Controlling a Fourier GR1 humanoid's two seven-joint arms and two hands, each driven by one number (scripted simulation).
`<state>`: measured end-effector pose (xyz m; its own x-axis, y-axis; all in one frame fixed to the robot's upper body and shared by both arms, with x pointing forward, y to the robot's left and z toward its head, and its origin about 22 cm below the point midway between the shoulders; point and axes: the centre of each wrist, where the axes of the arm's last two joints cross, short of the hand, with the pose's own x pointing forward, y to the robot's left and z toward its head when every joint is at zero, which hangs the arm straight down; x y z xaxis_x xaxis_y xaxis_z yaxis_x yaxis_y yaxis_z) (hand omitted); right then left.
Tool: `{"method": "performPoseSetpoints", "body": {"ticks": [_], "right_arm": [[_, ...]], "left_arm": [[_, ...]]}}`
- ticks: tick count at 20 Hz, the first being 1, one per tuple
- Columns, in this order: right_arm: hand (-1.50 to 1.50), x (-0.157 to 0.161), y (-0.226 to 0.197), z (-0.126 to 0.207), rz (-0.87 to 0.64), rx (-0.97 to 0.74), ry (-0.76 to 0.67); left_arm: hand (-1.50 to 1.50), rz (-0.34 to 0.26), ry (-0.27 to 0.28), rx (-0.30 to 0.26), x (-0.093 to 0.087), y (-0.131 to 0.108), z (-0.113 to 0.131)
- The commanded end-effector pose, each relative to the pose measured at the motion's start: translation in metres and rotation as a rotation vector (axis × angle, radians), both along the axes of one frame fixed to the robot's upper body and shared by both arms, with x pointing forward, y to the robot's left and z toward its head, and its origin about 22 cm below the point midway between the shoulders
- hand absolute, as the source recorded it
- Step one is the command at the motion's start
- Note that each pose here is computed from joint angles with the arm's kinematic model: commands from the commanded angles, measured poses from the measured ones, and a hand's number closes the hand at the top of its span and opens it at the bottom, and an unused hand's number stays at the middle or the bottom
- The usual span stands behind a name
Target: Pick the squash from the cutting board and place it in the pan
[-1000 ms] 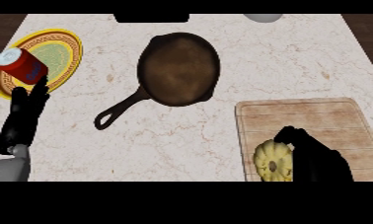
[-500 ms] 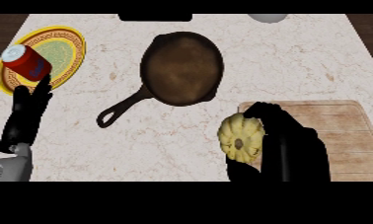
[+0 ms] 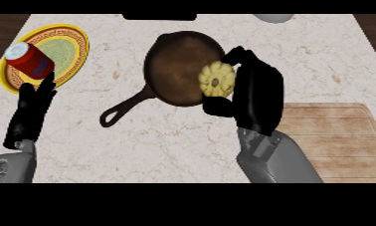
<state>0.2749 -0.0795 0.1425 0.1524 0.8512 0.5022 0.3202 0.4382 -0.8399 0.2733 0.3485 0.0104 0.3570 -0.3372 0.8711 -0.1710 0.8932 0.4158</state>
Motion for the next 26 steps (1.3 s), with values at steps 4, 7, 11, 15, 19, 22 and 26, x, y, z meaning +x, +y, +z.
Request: {"method": "performPoseSetpoints", "body": {"ticks": [4, 7, 11, 15, 19, 22, 26], "right_arm": [[1.5, 0.072, 0.007, -0.024, -0.025, 0.126, 0.021], [1.5, 0.098, 0.019, -0.027, -0.036, 0.126, 0.076], [1.5, 0.12, 0.016, -0.057, -0.043, 0.136, 0.075], [1.5, 0.136, 0.004, -0.074, -0.019, 0.173, 0.12], [1.5, 0.132, -0.002, -0.093, -0.045, 0.311, 0.08], [-1.5, 0.142, 0.003, -0.081, -0.04, 0.374, 0.132], [-1.5, 0.145, -0.005, -0.091, 0.009, 0.403, 0.126]], "left_arm": [[0.0, -0.009, -0.011, -0.007, 0.01, -0.023, -0.009], [0.0, -0.018, -0.014, 0.005, -0.006, -0.002, -0.014], [0.0, -0.022, 0.003, -0.016, 0.009, -0.02, 0.001], [0.0, -0.049, -0.013, -0.01, 0.008, -0.01, 0.018], [0.0, -0.091, -0.021, -0.008, 0.01, -0.013, 0.004], [0.0, -0.103, -0.017, -0.016, 0.026, -0.03, 0.018], [0.0, -0.097, -0.029, -0.001, 0.021, -0.031, 0.014]]}}
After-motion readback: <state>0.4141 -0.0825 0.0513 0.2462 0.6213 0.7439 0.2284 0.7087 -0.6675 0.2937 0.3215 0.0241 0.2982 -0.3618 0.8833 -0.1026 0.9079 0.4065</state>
